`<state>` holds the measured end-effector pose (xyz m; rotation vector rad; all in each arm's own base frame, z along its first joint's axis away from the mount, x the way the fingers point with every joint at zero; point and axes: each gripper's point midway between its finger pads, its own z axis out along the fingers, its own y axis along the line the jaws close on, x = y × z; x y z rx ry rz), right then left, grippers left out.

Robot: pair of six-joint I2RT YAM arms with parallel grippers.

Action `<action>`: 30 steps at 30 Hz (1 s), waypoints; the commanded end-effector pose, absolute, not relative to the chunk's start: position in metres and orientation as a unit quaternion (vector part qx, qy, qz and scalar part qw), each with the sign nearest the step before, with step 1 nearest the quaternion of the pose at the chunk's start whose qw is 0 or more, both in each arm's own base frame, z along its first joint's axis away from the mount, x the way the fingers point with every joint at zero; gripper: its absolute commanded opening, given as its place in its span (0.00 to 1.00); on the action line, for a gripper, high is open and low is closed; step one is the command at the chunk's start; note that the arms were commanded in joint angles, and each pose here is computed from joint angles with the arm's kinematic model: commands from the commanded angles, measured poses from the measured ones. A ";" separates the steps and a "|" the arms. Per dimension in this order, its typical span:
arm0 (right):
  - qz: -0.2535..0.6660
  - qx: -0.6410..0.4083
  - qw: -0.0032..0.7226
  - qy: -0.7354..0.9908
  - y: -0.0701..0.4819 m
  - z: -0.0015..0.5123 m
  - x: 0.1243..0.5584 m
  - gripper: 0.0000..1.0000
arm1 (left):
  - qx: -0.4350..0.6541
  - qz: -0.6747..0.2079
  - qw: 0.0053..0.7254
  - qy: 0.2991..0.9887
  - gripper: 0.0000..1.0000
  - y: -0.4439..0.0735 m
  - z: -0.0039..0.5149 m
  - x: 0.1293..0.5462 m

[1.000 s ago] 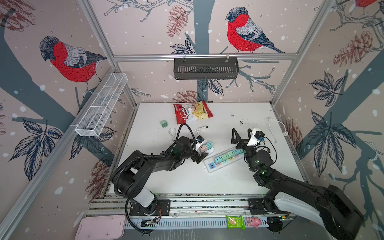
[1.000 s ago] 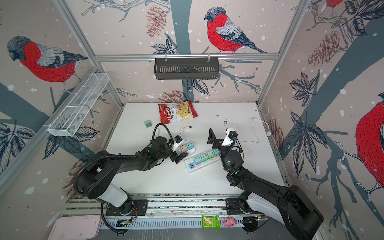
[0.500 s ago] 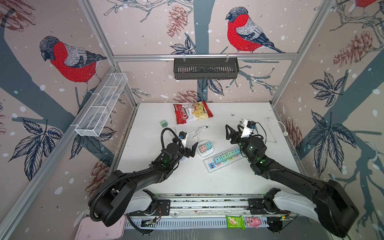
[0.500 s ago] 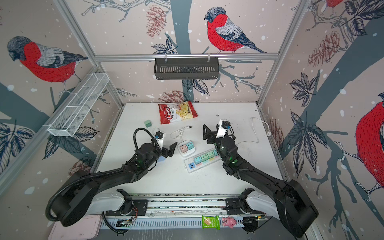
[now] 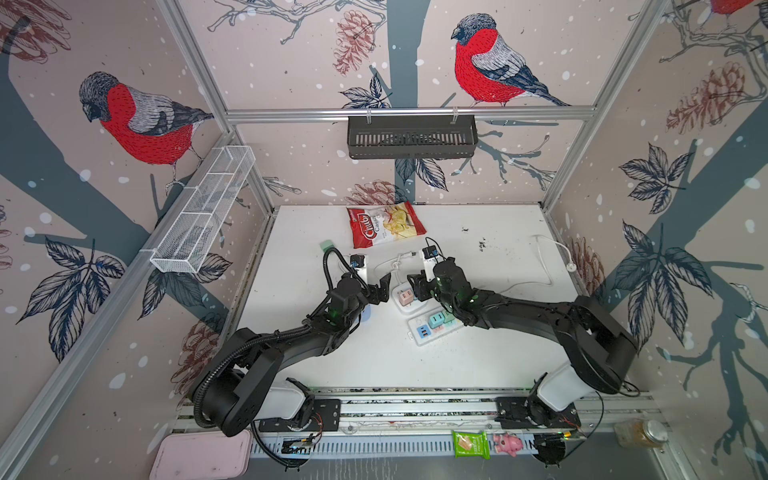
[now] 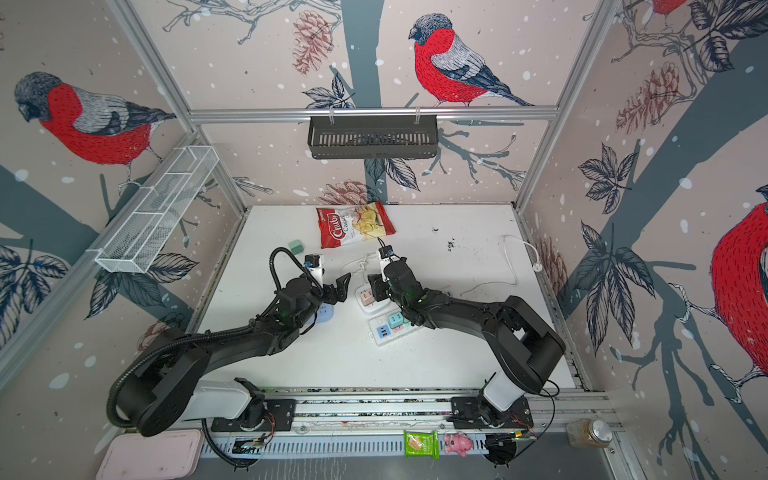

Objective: Insert the plug

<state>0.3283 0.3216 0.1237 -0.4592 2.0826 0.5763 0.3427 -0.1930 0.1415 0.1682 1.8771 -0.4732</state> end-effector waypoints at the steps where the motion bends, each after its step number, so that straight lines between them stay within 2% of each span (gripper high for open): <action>1: 0.239 -0.176 0.446 0.844 0.329 0.116 0.328 0.49 | 0.057 -0.211 0.571 0.791 0.95 -0.193 0.150 0.346; 8: 0.237 -0.133 0.471 0.839 0.323 0.104 0.318 0.48 | 0.065 -0.223 0.560 0.795 0.96 -0.200 0.143 0.347; 18: 0.127 -0.134 0.513 0.838 0.304 0.081 0.323 0.49 | 0.061 -0.214 0.564 0.795 0.96 -0.196 0.144 0.347; 20: 0.108 -0.145 0.529 0.829 0.301 0.087 0.320 0.55 | 0.061 -0.213 0.565 0.795 0.96 -0.196 0.144 0.347; 24: 0.083 -0.172 0.547 0.815 0.301 0.095 0.317 0.73 | 0.062 -0.219 0.564 0.794 0.96 -0.198 0.145 0.347; 27: 0.087 -0.196 0.552 0.806 0.308 0.101 0.311 0.80 | 0.063 -0.220 0.563 0.794 0.96 -0.199 0.145 0.348; 30: 0.069 -0.199 0.547 0.810 0.305 0.100 0.309 0.82 | 0.062 -0.216 0.565 0.794 0.96 -0.197 0.145 0.348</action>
